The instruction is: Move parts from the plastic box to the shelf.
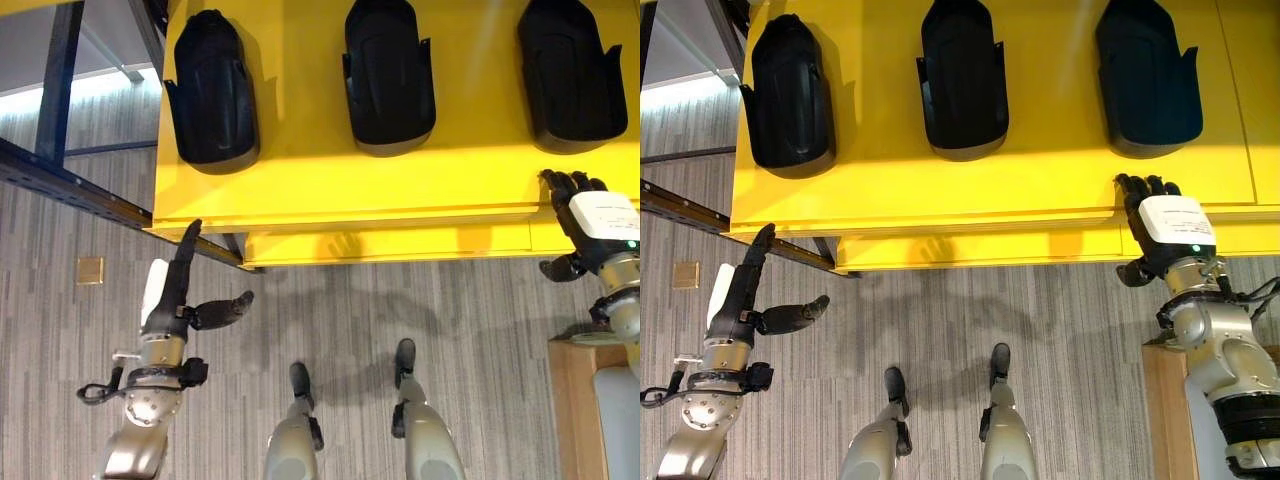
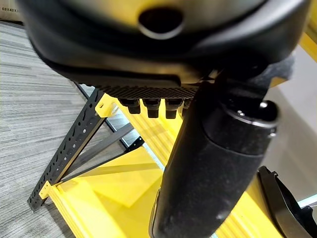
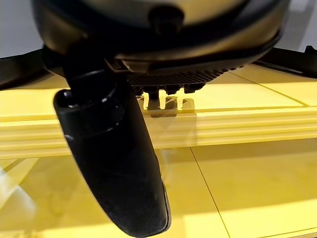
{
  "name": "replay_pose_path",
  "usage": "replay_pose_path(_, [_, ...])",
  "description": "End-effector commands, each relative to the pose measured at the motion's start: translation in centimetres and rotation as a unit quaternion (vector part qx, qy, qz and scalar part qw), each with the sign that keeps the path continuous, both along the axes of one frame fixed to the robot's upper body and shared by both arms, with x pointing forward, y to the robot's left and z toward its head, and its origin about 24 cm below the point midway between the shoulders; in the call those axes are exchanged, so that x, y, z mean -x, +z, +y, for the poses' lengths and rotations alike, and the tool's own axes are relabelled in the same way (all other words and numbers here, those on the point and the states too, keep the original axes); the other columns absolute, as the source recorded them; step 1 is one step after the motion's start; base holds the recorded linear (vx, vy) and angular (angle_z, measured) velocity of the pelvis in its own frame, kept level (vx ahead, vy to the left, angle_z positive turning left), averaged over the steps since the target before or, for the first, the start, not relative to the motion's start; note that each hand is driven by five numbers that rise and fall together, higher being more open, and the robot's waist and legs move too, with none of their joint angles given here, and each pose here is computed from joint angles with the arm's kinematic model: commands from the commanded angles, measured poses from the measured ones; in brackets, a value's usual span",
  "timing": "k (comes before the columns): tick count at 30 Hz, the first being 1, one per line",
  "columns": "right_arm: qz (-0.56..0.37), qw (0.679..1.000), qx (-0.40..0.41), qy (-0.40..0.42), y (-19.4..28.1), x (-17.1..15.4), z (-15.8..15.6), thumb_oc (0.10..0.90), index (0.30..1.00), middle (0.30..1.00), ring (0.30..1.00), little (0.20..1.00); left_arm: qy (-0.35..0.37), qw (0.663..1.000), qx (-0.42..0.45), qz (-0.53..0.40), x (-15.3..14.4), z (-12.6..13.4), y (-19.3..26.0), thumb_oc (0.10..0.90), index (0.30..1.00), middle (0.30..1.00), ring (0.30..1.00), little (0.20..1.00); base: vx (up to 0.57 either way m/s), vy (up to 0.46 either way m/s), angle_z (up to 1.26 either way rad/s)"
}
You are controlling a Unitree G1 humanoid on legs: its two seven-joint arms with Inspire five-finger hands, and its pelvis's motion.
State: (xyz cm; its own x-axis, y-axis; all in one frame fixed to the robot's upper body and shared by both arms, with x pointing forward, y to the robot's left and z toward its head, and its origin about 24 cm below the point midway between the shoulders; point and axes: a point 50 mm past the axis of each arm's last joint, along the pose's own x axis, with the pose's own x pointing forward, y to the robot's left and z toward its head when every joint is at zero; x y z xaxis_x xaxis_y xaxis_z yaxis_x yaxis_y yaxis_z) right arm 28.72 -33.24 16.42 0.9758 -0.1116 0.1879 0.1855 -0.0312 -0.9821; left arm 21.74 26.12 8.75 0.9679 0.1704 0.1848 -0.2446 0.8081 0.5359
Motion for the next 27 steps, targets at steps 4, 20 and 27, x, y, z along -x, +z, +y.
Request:
replay_pose_path(4, [-0.068, 0.996, 0.023, -0.046, 4.2, -0.5, -2.1, 0.9, 1.0, 1.0, 1.0, 1.0, 0.009, 0.996, -0.03, -0.086, 0.2, 1.0, 3.3, 0.9, 1.0, 1.0, 1.0, 1.0, 0.0, -0.003, -0.01])
replay_pose_path(20, [-0.073, 0.994, 0.037, -0.068, 6.0, -1.4, -3.0, 0.9, 1.0, 1.0, 1.0, 1.0, 0.017, 0.996, -0.027, -0.083, 0.4, 1.5, 3.2, 0.9, 1.0, 1.0, 1.0, 1.0, 0.0, -0.002, 0.01])
replay_pose_path(27, [-0.079, 0.994, 0.037, -0.071, 6.3, -1.5, -2.9, 0.9, 1.0, 1.0, 1.0, 1.0, 0.024, 0.995, -0.029, -0.09, 0.4, 1.6, 3.5, 0.9, 1.0, 1.0, 1.0, 1.0, 0.0, -0.001, 0.01])
